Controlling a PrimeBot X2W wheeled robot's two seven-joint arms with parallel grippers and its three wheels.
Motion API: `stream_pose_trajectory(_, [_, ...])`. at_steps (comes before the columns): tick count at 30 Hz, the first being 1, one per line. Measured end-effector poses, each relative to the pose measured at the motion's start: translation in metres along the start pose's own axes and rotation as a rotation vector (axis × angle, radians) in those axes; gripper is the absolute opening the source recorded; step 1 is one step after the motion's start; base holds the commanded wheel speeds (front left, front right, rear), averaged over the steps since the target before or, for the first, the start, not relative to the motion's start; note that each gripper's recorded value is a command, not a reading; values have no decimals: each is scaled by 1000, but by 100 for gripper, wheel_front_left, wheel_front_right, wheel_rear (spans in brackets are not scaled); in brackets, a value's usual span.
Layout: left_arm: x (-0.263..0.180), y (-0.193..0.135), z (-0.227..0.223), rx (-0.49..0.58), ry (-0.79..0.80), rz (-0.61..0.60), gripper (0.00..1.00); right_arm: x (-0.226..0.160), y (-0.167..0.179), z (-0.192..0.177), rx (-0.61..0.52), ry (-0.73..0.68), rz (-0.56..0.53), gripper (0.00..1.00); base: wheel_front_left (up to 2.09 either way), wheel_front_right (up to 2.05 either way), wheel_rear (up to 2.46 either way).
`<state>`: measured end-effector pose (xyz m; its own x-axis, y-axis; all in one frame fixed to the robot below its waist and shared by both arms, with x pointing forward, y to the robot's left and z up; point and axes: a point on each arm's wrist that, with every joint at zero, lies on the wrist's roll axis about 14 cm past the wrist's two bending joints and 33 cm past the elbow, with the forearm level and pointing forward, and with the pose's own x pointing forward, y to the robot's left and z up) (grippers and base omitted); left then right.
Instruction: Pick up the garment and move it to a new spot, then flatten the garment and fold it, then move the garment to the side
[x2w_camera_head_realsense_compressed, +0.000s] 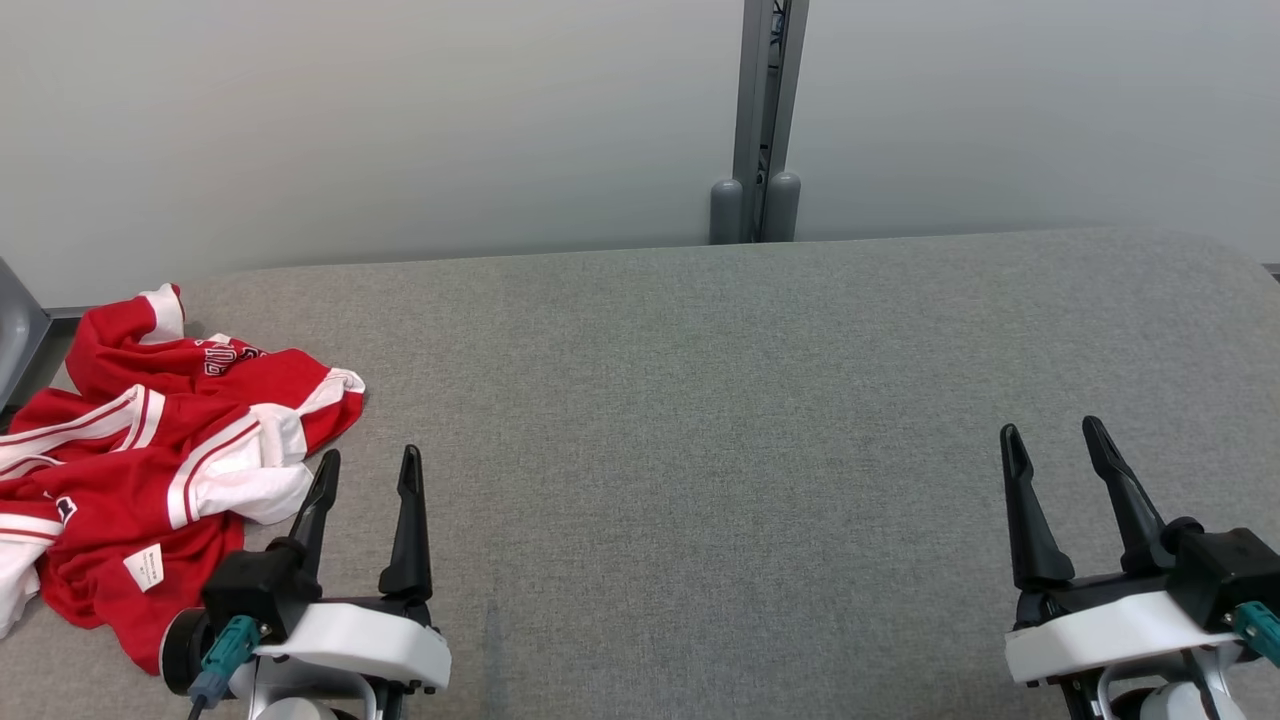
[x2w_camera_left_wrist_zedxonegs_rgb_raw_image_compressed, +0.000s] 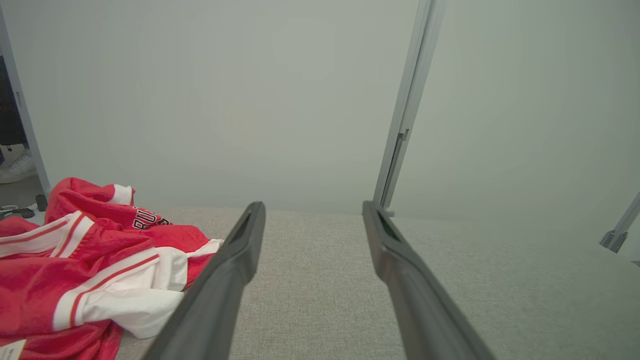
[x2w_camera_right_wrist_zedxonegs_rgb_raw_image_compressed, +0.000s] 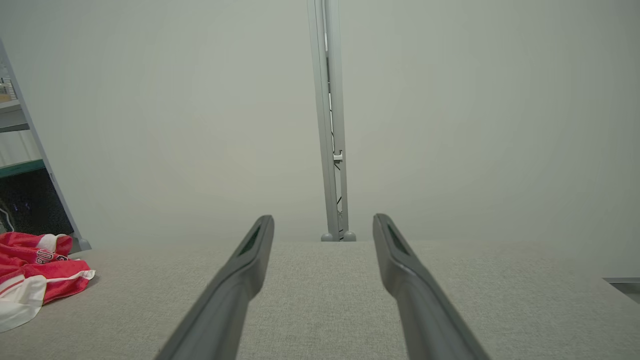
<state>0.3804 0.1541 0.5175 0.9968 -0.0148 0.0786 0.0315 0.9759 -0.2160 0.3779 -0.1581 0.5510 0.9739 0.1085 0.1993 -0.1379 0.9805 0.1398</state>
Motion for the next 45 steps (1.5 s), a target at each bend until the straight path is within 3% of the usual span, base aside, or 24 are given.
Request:
stream_pose_trajectory(21, [0, -12, 8, 136, -53, -41, 100, -1, 10, 7, -137, -34, 50, 100, 0, 0, 0])
stream_pose_trajectory(37, [0, -6, 6, 140, -44, -26, 100, 3, 13, 5, -132, -31, 61, 100, 0, 0, 0])
stream_pose_trajectory(45, [-8, 12, 11, 136, -56, 27, 100, 12, 37, 6, -98, -45, 128, 100, 0, 0, 0])
